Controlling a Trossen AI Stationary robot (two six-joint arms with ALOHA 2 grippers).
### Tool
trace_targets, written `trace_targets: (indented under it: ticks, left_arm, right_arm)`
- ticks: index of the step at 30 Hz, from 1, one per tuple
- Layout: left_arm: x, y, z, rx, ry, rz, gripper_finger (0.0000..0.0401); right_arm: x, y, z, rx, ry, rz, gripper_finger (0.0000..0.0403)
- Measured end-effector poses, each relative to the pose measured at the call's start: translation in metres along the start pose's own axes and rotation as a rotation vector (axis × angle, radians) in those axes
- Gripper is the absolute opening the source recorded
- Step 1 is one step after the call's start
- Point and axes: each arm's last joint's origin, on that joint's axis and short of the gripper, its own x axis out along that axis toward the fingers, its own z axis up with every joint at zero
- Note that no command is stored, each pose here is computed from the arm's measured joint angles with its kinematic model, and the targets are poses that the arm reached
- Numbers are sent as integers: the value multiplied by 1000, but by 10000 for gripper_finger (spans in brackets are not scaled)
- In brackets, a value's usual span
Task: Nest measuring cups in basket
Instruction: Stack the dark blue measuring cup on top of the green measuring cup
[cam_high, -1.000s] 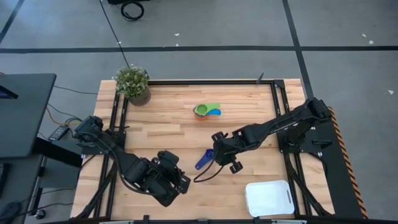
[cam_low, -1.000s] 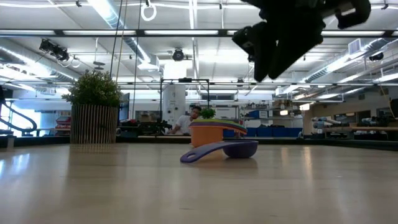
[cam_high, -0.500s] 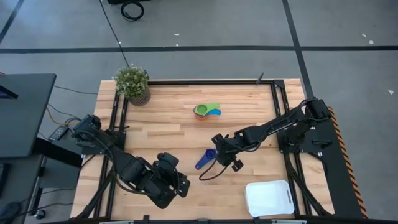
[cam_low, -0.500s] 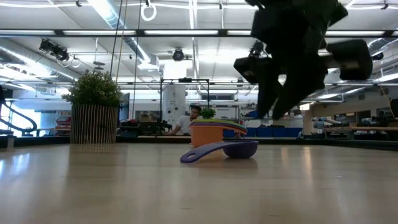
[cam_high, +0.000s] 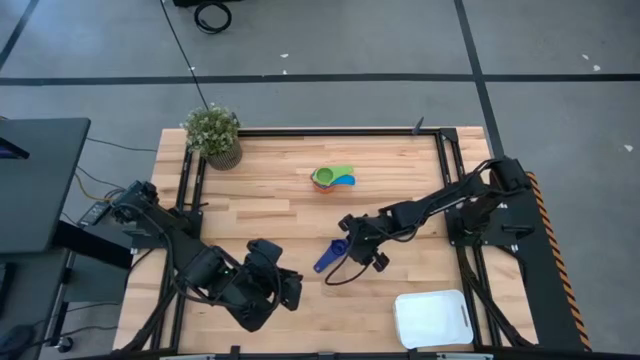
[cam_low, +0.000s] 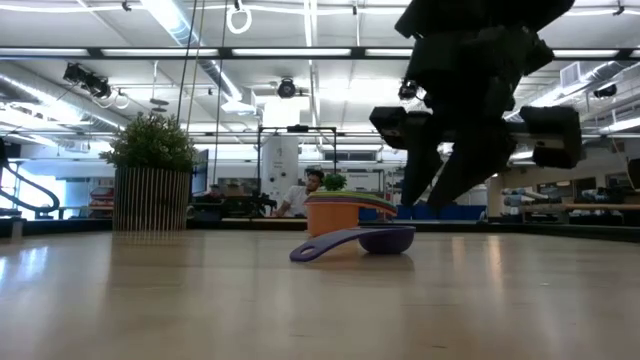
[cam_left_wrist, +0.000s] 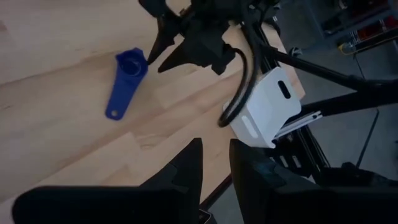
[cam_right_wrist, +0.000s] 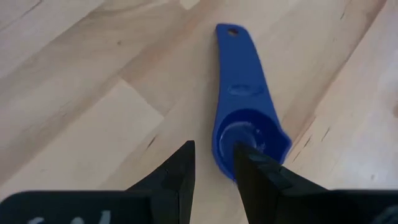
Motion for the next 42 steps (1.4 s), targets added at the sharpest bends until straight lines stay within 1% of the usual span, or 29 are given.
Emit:
trace_targets:
  ticks: [8, 12, 15, 18, 20, 21, 26, 35, 42]
  left_arm:
    - [0, 0, 1, -4, -26, -5, 87]
    - [1, -1, 1, -7, -27, -9, 87]
    - [1, -1, 1, -9, -27, -10, 87]
    - [1, -1, 1, -10, -28, -12, 87]
    - [1, -1, 1, -10, -27, -12, 87]
    - [1, -1, 1, -10, -27, -12, 87]
    - [1, -1, 1, -10, -27, -12, 87]
    - [0, -1, 0, -6, -25, -13, 87]
    - [-2, -1, -3, 1, -18, -16, 87]
  right_arm:
    - [29, 3, -12, -67, 50, 50, 115]
    - [37, 3, -14, -71, 53, 51, 111]
    - [36, 3, -13, -71, 47, 47, 91]
    - [33, 2, -11, -48, 36, 35, 50]
    - [32, 0, -10, 9, 22, 17, 20]
    - [32, 0, -10, 41, 22, 15, 15]
    - [32, -2, -8, 212, 11, -21, 14]
    - [31, -6, -9, 574, 21, -129, 14]
    - [30, -8, -5, 893, -8, -142, 14]
